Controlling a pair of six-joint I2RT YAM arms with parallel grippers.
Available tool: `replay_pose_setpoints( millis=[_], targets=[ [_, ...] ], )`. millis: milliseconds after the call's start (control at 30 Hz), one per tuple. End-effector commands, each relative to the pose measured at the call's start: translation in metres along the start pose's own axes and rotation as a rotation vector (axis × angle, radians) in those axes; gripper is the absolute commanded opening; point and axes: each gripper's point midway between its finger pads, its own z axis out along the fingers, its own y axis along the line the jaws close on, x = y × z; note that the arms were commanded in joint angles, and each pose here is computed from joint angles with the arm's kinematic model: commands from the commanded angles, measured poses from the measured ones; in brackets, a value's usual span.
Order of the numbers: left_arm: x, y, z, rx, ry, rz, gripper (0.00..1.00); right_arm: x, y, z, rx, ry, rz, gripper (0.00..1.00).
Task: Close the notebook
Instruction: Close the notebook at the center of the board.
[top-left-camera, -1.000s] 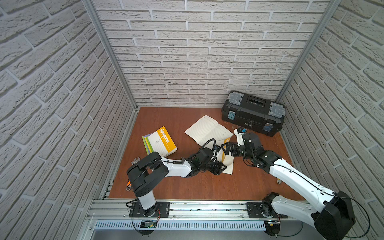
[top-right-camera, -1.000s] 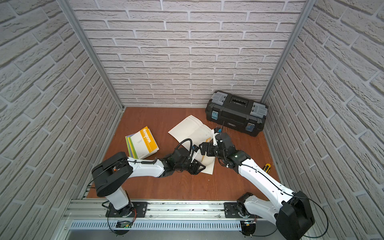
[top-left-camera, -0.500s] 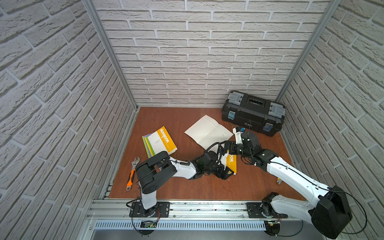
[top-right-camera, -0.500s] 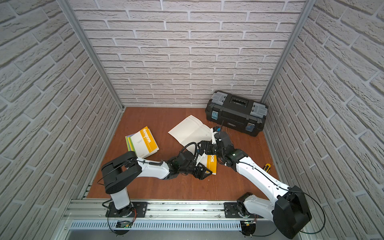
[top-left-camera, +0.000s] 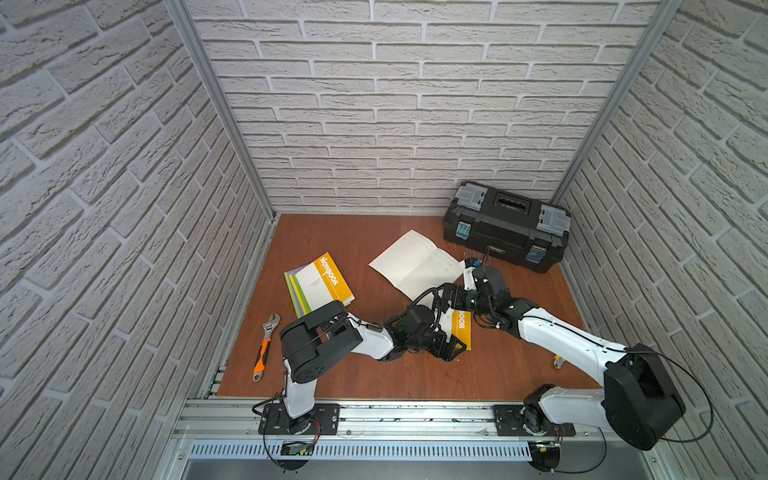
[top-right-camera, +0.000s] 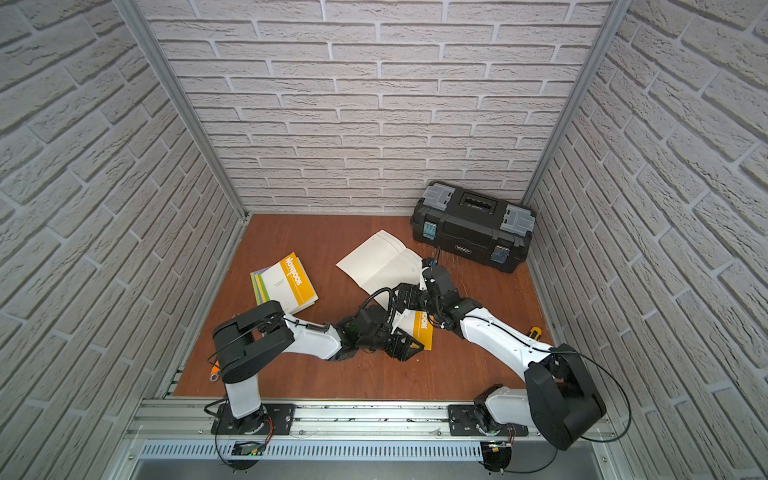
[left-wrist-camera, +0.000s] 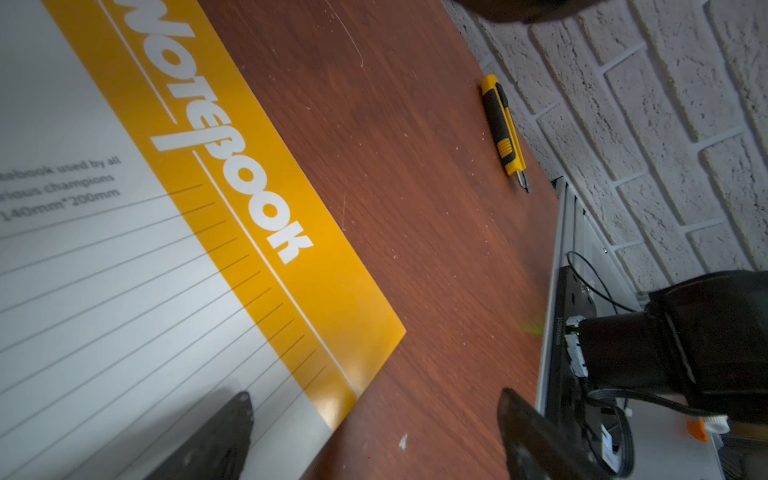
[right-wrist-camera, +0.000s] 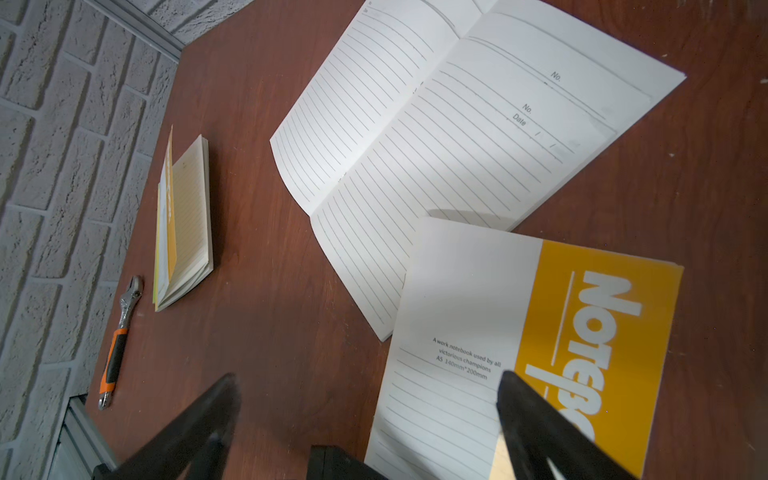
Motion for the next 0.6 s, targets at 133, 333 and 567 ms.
replay_pose_setpoints(
  millis=[133, 333, 567],
  targets=[
    [-0.011, -0.01, -0.006, 0.024, -0.048, 0.027, 0.9, 0.029, -0.022, 0.029, 0.039, 0.077, 0.02, 0.95],
    [-0.011, 0.006, -0.014, -0.071, -0.071, 0.006, 0.9, 0.044, -0.042, 0.037, 0.075, 0.095, 0.062, 0.95],
    [-0.013, 0.012, -0.018, -0.105, -0.087, -0.001, 0.9, 0.063, -0.058, 0.046, 0.094, 0.138, 0.1, 0.95]
  ],
)
